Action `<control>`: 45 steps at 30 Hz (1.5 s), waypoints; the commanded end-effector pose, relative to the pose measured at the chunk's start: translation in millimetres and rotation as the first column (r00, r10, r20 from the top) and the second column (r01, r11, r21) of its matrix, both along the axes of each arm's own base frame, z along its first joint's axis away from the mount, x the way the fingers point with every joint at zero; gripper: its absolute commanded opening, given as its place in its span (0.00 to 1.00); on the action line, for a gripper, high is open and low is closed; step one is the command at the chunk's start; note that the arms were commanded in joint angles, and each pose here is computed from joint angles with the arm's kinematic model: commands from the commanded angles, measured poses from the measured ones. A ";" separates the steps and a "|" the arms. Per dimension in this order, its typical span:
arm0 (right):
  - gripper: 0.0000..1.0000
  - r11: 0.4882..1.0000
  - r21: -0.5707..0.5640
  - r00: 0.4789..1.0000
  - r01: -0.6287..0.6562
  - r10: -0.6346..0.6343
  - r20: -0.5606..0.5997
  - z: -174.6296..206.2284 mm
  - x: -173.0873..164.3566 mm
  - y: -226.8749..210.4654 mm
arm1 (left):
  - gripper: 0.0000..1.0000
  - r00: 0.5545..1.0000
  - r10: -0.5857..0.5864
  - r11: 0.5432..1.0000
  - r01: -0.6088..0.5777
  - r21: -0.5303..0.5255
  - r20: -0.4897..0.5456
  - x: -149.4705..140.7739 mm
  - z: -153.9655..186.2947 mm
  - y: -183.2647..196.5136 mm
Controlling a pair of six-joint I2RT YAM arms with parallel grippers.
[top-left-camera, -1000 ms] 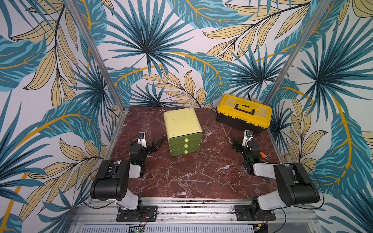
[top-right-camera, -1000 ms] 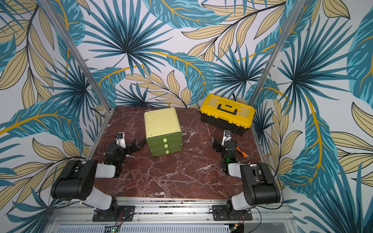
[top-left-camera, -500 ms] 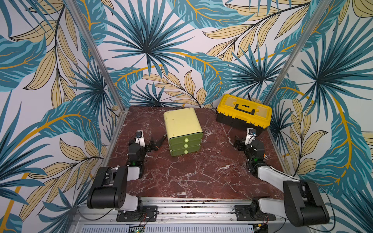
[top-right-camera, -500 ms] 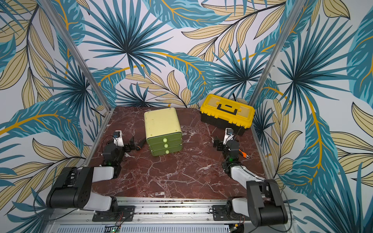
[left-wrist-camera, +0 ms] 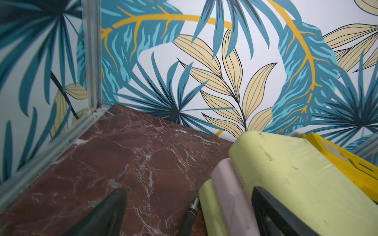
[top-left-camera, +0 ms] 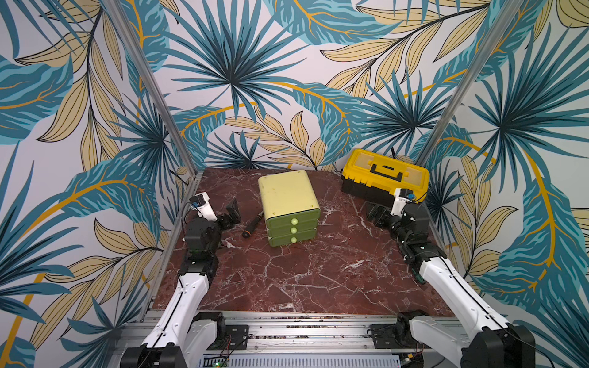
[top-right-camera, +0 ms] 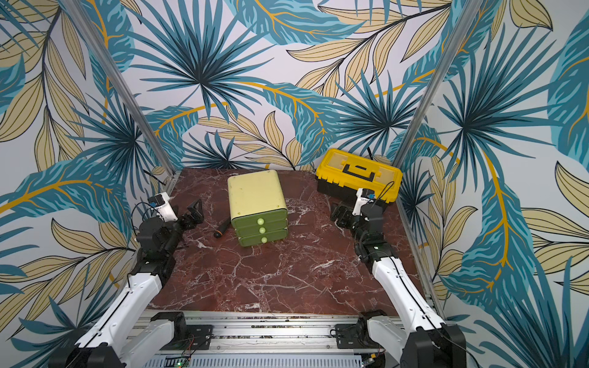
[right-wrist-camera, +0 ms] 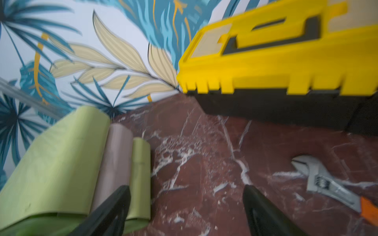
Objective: Take the cookies out of the drawer
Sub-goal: Adjust the storage box at the center of the board.
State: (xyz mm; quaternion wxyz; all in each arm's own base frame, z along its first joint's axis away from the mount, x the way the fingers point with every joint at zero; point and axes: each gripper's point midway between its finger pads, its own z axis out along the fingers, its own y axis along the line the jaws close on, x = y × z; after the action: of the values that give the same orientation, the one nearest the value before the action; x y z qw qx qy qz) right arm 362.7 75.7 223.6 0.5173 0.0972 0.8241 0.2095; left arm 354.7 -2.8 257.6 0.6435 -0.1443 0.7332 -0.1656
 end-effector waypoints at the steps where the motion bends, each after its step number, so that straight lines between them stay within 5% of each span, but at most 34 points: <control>1: 0.90 0.988 -0.054 0.986 -0.143 0.138 -0.093 -24.6 -23.7 43.7 | 1.00 0.985 -0.103 0.970 0.069 -0.235 -0.136 -8.3 -16.3 -22.7; 8: 0.82 0.940 -0.153 0.953 -0.304 0.303 -0.029 -30.8 -24.0 110.2 | 1.00 0.961 -0.218 0.906 0.134 -0.401 -0.172 -12.7 -12.7 -48.8; 16: 0.74 0.914 -0.124 0.921 -0.386 0.390 0.002 -29.6 -3.4 156.9 | 0.99 0.929 -0.309 0.855 0.178 -0.486 -0.203 -22.1 -11.9 -72.6; 36: 0.64 0.943 -0.149 0.949 -0.298 0.310 0.063 -16.5 49.1 169.9 | 0.94 0.890 -0.412 0.797 0.247 -0.552 -0.196 -27.6 -12.7 -108.9; 45: 0.77 0.942 -0.220 0.961 -0.253 0.271 0.057 -18.8 55.9 160.6 | 0.92 0.878 -0.451 0.764 0.286 -0.578 -0.161 -21.6 -7.8 -139.8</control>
State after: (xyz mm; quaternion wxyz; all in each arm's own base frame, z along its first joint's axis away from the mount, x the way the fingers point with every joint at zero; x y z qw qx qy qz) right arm 417.4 244.2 196.3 0.5085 -0.0776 0.8303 0.2147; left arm 324.4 -136.7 223.0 0.3877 -0.1979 0.7804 -0.4489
